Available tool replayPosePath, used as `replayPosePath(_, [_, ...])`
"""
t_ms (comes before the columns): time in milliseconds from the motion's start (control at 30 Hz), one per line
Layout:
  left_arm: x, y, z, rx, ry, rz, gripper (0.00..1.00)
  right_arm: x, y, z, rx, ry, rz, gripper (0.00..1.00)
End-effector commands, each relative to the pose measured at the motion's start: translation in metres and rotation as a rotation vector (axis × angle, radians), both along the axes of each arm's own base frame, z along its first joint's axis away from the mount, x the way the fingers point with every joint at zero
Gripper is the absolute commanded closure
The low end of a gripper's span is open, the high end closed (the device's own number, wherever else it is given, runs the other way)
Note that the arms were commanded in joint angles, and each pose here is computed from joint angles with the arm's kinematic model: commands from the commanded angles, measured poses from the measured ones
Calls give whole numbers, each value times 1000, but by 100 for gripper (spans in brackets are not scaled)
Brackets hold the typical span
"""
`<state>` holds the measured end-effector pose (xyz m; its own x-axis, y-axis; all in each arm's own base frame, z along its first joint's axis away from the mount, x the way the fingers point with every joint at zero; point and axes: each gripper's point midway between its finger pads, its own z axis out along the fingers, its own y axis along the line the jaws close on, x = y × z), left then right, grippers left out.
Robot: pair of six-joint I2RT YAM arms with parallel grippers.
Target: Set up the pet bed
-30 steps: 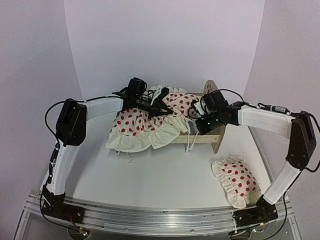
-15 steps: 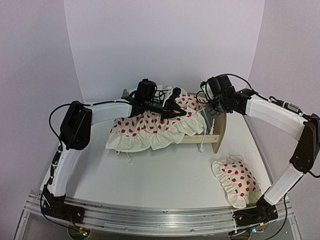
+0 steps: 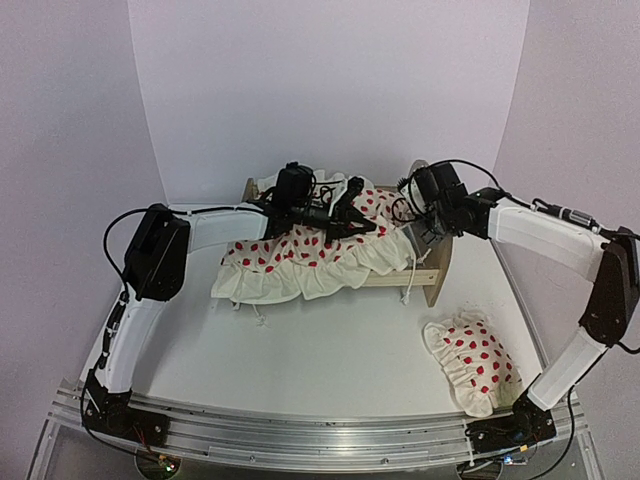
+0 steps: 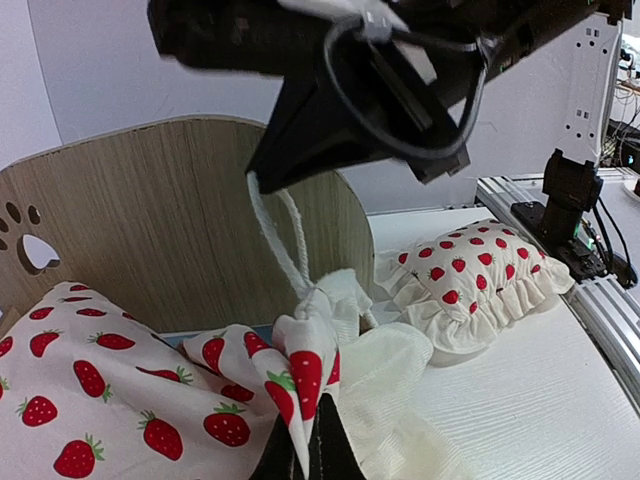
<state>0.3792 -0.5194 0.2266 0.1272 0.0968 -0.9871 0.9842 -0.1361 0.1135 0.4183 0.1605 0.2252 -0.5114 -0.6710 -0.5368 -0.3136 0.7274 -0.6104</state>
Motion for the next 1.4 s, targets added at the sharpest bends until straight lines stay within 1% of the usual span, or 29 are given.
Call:
replayPosePath(0, [-3,-6,-5,-9,-2,-3,100,-8,-12,-12,-15,17,-43,100])
replayPosePath(133, [-6,-8,-12,-1,2,-1,100,-13,-21,-15,-59,21,-76,100])
replayPosePath(200, [-5,-9,-13,-2,3,2,100,-9,-25,-5,-90,-6,-89,100])
replayPosePath(367, [-4,-11,-11,-7,5,5,100,8,-17,43,-159,-90,-58,100])
replayPosePath(467, [-4,-11,-11,-4,1,7,100,10,-12,48,-182,-96,-26,100])
replayPosePath(567, [-4,-11,-12,-1,0,7,100,8,-8,38,-204,-71,6,100])
replayPosePath(733, [-4,-10,-15,7,0,12,100,-3,-5,7,-222,2,59,100])
replayPosePath(833, [-4,-9,-17,12,-3,11,100,-9,-10,-12,-265,45,71,100])
replayPosePath(967, [-4,-10,-19,16,-3,10,100,-12,-13,-27,-312,81,84,100])
replayPosePath(1067, [-4,-10,-20,17,-1,10,100,-12,-14,-29,-322,85,84,100])
replayPosePath(1133, [-4,-10,-22,20,2,9,100,-12,-10,-31,-292,92,94,100])
replayPosePath(1233, [-4,-10,-23,24,4,10,100,-18,0,-45,-199,134,109,99])
replayPosePath(1367, [-4,-10,-25,29,2,10,100,-27,6,-69,-119,215,91,85])
